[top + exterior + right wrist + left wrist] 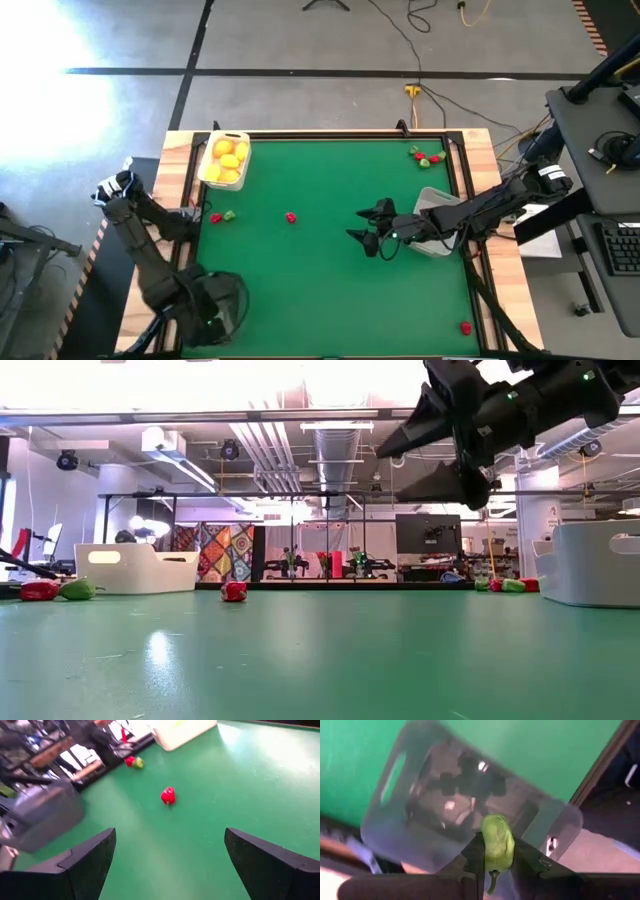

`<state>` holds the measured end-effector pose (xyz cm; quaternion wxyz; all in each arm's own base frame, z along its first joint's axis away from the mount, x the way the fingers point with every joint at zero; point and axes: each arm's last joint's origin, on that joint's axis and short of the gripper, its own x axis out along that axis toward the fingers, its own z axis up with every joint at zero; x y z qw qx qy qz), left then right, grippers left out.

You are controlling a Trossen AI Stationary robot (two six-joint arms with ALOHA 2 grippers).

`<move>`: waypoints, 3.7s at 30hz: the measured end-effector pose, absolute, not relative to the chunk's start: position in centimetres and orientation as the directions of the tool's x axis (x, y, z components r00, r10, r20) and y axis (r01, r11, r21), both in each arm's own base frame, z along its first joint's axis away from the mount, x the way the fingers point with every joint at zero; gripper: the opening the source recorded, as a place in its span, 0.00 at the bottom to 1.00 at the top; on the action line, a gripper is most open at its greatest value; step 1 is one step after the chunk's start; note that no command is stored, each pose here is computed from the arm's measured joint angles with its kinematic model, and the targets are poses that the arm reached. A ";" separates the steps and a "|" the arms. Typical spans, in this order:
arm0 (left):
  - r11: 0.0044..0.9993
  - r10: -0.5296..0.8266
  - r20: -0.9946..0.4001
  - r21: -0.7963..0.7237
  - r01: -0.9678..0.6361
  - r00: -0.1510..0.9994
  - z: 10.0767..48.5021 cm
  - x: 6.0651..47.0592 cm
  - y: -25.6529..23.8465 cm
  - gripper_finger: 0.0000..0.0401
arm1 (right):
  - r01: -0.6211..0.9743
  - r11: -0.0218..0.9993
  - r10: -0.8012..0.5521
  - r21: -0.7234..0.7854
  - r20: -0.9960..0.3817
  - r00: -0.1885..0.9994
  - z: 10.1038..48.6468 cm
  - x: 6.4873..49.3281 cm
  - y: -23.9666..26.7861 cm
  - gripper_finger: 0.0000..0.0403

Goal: Sort produce into baskets
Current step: Put the green chili pepper into the black bin

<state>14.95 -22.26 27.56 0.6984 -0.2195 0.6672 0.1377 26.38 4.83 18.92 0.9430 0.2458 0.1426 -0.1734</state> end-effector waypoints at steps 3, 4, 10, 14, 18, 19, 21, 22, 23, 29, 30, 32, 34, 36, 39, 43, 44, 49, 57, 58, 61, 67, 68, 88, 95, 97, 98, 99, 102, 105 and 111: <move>0.851 -0.072 -0.997 -0.078 -0.519 0.031 26.3 14.0 -22.8 0.11 | 0.379 0.816 -0.253 0.436 -0.320 0.913 19.3 26.5 4.9 0.90; 0.852 -0.051 -0.999 -0.051 -0.521 0.015 25.5 13.8 -22.7 0.11 | 0.374 0.815 -0.253 0.443 -0.309 0.917 19.4 26.6 4.9 0.90; 0.871 -0.059 -0.998 -0.040 -0.490 -0.023 19.7 13.9 -21.7 0.11 | 0.350 0.810 -0.247 0.471 -0.269 0.931 19.8 26.7 4.9 0.90; 0.852 -0.056 -0.998 -0.030 -0.522 -0.035 17.3 14.1 -20.4 0.12 | 0.324 0.824 -0.216 0.464 -0.272 0.938 19.9 26.7 5.0 0.90; 0.847 -0.036 -0.998 0.000 -0.531 -0.058 16.6 13.8 -19.8 0.16 | 0.326 0.827 -0.221 0.459 -0.268 0.938 19.9 26.7 4.9 0.90; 0.845 -0.035 -0.998 0.001 -0.535 -0.057 16.6 13.8 -19.8 0.18 | 0.329 0.826 -0.224 0.458 -0.268 0.937 19.9 26.7 4.9 0.90; 0.841 -0.031 -0.998 0.004 -0.542 -0.055 16.6 13.8 -19.7 0.22 | 0.332 0.825 -0.229 0.456 -0.267 0.936 19.9 26.7 4.9 0.90; 0.839 -0.030 -0.998 0.005 -0.544 -0.054 16.6 13.8 -19.7 0.25 | 0.335 0.825 -0.232 0.455 -0.267 0.935 19.9 26.7 4.9 0.90; 0.839 -0.027 -0.998 0.008 -0.544 -0.056 16.6 13.8 -19.7 0.28 | 0.335 0.825 -0.233 0.455 -0.267 0.935 19.9 26.7 4.9 0.90; 0.833 0.071 -0.993 0.113 -0.541 -0.097 17.0 13.4 -19.0 0.44 | 0.322 0.835 -0.218 0.447 -0.269 0.938 19.9 26.7 4.9 0.90; 0.832 0.088 -0.990 0.133 -0.538 -0.109 17.3 13.4 -18.9 0.46 | 0.306 0.842 -0.200 0.444 -0.270 0.942 19.9 26.7 5.0 0.90; 0.840 0.105 -0.990 0.140 -0.524 -0.096 18.7 13.7 -19.2 0.50 | 0.270 0.859 -0.161 0.435 -0.270 0.949 20.1 26.8 5.1 0.90; 0.848 0.153 -0.987 0.156 -0.507 -0.047 20.6 14.1 -19.5 0.53 | 0.233 0.870 -0.128 0.435 -0.258 0.958 20.6 27.1 5.4 0.90; 0.854 0.233 -0.970 0.168 -0.493 0.074 22.9 14.7 -19.7 0.55 | 0.210 0.881 -0.113 0.424 -0.242 0.964 21.1 27.3 5.5 0.90; 0.851 0.380 -0.881 0.214 -0.479 0.282 26.2 15.6 -19.4 0.57 | 0.190 0.899 -0.111 0.395 -0.214 0.971 22.1 27.8 5.6 0.90; 0.836 0.480 -0.819 0.320 -0.445 0.313 28.2 16.9 -17.7 0.59 | 0.161 0.918 -0.100 0.363 -0.182 0.978 23.3 28.3 6.0 0.90; 0.836 0.485 -0.827 0.344 -0.428 0.284 28.3 17.3 -17.1 0.60 | 0.152 0.923 -0.092 0.353 -0.181 0.979 23.4 28.5 6.3 0.90; 0.811 0.509 -0.854 0.433 -0.393 0.109 26.2 19.3 -12.7 0.61 | 0.117 0.939 -0.057 0.325 -0.189 0.980 23.3 28.8 7.3 0.90; 0.834 0.386 -0.920 0.377 -0.404 -0.063 20.5 20.0 -4.2 0.61 | 0.072 0.949 0.005 0.305 -0.246 0.969 22.5 28.3 9.2 0.90; 0.831 0.367 -0.927 0.362 -0.422 -0.073 19.7 19.8 -3.3 0.61 | 0.065 0.951 0.014 0.303 -0.250 0.968 22.5 28.2 9.5 0.90; 0.796 0.345 -0.932 0.354 -0.491 -0.112 18.1 19.0 -1.0 0.62 | 0.048 0.952 0.032 0.303 -0.253 0.967 22.5 28.0 10.0 0.90; 0.766 0.261 -0.943 0.333 -0.549 -0.207 15.8 17.5 1.3 0.64 | 0.050 0.950 0.035 0.308 -0.266 0.963 22.3 27.9 10.2 0.90; 0.768 0.246 -0.947 0.319 -0.555 -0.205 15.3 17.3 1.5 0.64 | 0.051 0.951 0.035 0.306 -0.270 0.962 22.3 27.9 10.2 0.90; 0.647 0.235 -0.967 0.227 -0.728 -0.093 14.2 18.1 1.9 0.29 | 0.058 0.951 0.027 0.303 -0.269 0.963 22.3 27.9 10.1 0.90; 0.705 0.152 -0.982 0.029 -0.708 0.111 18.2 21.0 -0.6 0.09 | 0.063 0.946 0.027 0.317 -0.273 0.962 22.2 27.9 10.1 0.90; 0.765 0.112 -0.969 -0.056 -0.641 0.219 20.5 22.1 -3.1 0.09 | 0.065 0.944 0.029 0.323 -0.278 0.960 22.2 27.8 10.1 0.90; 0.793 0.086 -0.959 -0.097 -0.602 0.269 21.7 22.5 -4.6 0.10 | 0.065 0.944 0.029 0.323 -0.280 0.960 22.2 27.8 10.1 0.90; 0.816 0.060 -0.950 -0.130 -0.563 0.307 22.9 22.6 -6.2 0.11 | 0.066 0.945 0.029 0.322 -0.282 0.959 22.1 27.8 10.1 0.90; 0.862 -0.020 -0.925 -0.208 -0.462 0.379 25.7 21.8 -11.3 0.12 | 0.069 0.946 0.028 0.318 -0.291 0.956 22.1 27.8 10.1 0.90; 0.854 -0.077 -0.931 -0.246 -0.458 0.357 26.4 19.6 -15.7 0.12 | 0.068 0.947 0.028 0.314 -0.290 0.956 22.1 27.8 10.1 0.90; 0.713 -0.052 -0.968 -0.207 -0.670 0.244 23.9 15.6 -20.4 0.12 | 0.058 0.954 0.024 0.293 -0.268 0.963 22.3 27.9 10.1 0.90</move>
